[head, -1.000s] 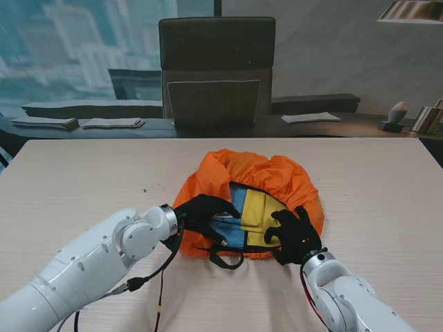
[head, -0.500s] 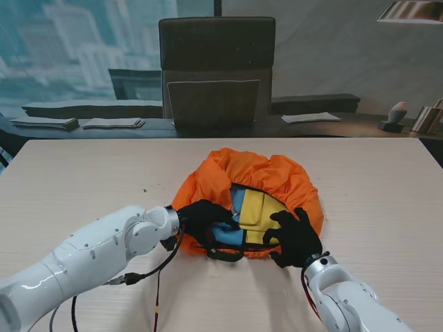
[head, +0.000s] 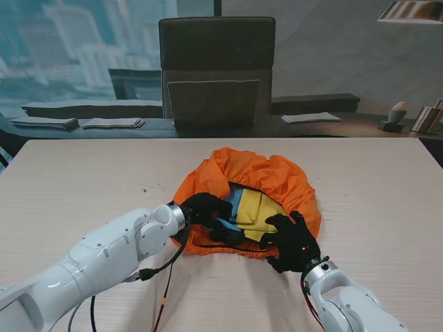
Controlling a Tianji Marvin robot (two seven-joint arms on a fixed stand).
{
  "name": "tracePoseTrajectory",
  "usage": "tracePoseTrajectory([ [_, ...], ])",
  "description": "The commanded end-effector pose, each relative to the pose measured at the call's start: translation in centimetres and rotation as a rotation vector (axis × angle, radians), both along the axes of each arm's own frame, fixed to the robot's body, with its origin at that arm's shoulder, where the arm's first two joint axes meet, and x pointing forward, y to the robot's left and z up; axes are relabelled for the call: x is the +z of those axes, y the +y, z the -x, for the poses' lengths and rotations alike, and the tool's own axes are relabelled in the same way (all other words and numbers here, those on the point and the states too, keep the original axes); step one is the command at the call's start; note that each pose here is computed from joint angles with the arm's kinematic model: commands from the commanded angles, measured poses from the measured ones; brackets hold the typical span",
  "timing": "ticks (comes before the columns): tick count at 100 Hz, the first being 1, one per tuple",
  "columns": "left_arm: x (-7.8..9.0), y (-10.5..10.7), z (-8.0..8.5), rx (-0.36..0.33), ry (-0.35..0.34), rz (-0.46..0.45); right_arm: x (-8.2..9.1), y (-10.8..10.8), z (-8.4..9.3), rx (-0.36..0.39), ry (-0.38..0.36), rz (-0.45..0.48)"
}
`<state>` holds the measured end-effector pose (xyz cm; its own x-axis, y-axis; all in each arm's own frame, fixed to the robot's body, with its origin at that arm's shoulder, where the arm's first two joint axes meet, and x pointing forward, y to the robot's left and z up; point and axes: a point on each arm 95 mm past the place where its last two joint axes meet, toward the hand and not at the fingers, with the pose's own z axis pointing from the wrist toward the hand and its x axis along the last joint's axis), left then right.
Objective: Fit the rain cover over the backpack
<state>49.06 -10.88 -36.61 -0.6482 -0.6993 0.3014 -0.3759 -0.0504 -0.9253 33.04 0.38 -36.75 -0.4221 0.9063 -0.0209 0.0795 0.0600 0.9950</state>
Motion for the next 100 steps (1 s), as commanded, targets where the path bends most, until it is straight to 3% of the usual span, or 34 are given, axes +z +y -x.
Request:
tracePoseTrajectory([
  [1,-1.3,0.5,0.8,0.049,0.037,0.016,-0.1,0.7,0.5,0.037,0.013,-0.012],
  [18,0.2,0.8,0.9,0.150,0.090,0.181,0.1,1.5,0.7,0.058,0.008,-0.022],
  [27,0.6,0.7,1.0,0.182,0.120,0.245,0.2,2.0,0.7,0.041,0.043,-0.013],
  [34,0.8,1.0,0.9,0.197,0.124,0.256,0.4,2.4,0.8,0.004,0.053,0.011],
  [46,0.9,1.2,0.9,0.237,0.131,0.292,0.0,2.6,0.5,-0.058,0.060,0.129],
  [68,1.1,1.6,1.1,0.238,0.121,0.300,-1.1,2.8,-0.9,-0.158,0.044,0.188],
  [94,1.4,1.6,0.8,0.240,0.109,0.308,-1.9,2.6,-2.0,-0.143,0.079,0.355],
  [100,1.6,1.6,0.6,0.235,0.095,0.304,-2.0,2.5,-2.1,-0.125,0.067,0.357],
])
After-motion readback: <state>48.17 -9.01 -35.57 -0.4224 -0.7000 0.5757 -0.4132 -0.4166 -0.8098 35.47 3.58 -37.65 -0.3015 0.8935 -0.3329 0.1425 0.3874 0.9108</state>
